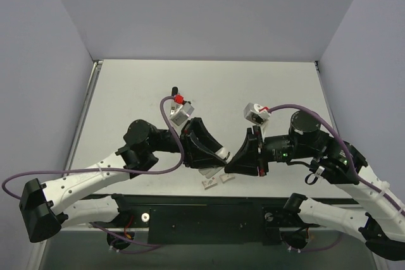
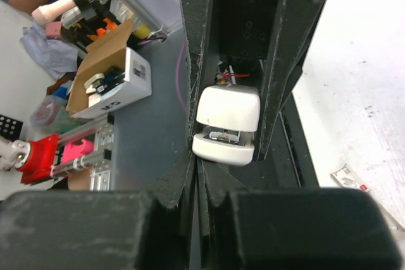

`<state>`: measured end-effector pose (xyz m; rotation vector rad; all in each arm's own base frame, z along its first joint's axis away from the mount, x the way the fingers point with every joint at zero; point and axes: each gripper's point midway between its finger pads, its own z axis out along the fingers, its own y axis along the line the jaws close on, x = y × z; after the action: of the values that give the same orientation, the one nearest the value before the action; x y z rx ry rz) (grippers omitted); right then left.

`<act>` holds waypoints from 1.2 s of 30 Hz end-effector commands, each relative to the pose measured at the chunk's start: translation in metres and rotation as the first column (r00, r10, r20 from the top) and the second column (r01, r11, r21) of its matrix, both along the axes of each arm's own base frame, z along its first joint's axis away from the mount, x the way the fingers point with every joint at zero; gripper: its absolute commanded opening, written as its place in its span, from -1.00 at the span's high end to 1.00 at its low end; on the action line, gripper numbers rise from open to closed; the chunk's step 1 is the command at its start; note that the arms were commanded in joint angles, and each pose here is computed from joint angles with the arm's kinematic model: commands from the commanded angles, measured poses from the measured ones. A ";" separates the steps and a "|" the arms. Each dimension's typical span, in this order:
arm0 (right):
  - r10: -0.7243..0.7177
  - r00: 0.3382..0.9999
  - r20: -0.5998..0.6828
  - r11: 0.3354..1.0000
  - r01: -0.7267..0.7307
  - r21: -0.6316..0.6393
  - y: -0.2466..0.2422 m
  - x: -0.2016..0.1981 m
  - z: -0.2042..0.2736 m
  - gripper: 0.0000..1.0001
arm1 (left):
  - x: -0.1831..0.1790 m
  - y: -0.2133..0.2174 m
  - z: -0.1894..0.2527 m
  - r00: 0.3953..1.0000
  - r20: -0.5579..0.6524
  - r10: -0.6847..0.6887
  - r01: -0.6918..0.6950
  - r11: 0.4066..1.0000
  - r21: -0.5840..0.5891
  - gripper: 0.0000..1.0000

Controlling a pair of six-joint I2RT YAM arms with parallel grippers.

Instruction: Unload the staples from the stapler

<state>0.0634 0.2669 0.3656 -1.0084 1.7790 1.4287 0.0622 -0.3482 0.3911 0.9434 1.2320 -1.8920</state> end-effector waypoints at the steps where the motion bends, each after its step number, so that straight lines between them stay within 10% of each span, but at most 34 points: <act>1: -0.211 0.955 0.207 0.968 0.175 0.177 0.031 0.075 0.048 1.00 | -0.078 -0.002 -0.043 0.925 0.020 -0.381 0.372 0.913 0.166 1.00; 20: -0.485 0.862 0.150 0.874 0.485 0.037 -0.036 0.086 -0.031 1.00 | 0.017 -0.013 -0.029 0.980 0.112 0.167 -0.188 0.960 0.207 1.00; 26: -0.636 0.754 0.164 0.758 0.650 -0.047 -0.070 0.102 -0.059 1.00 | 0.089 -0.007 -0.042 0.862 0.155 0.483 -0.507 0.810 0.295 1.00; 36: -0.713 0.689 0.130 0.668 0.724 -0.172 -0.082 0.111 -0.109 1.00 | 0.224 0.018 -0.092 0.533 0.292 0.794 -0.798 0.358 0.484 1.00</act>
<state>0.1651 0.1893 0.2650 -0.3919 1.9769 0.7515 0.2346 -0.3518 0.3013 0.5588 1.8252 -0.9585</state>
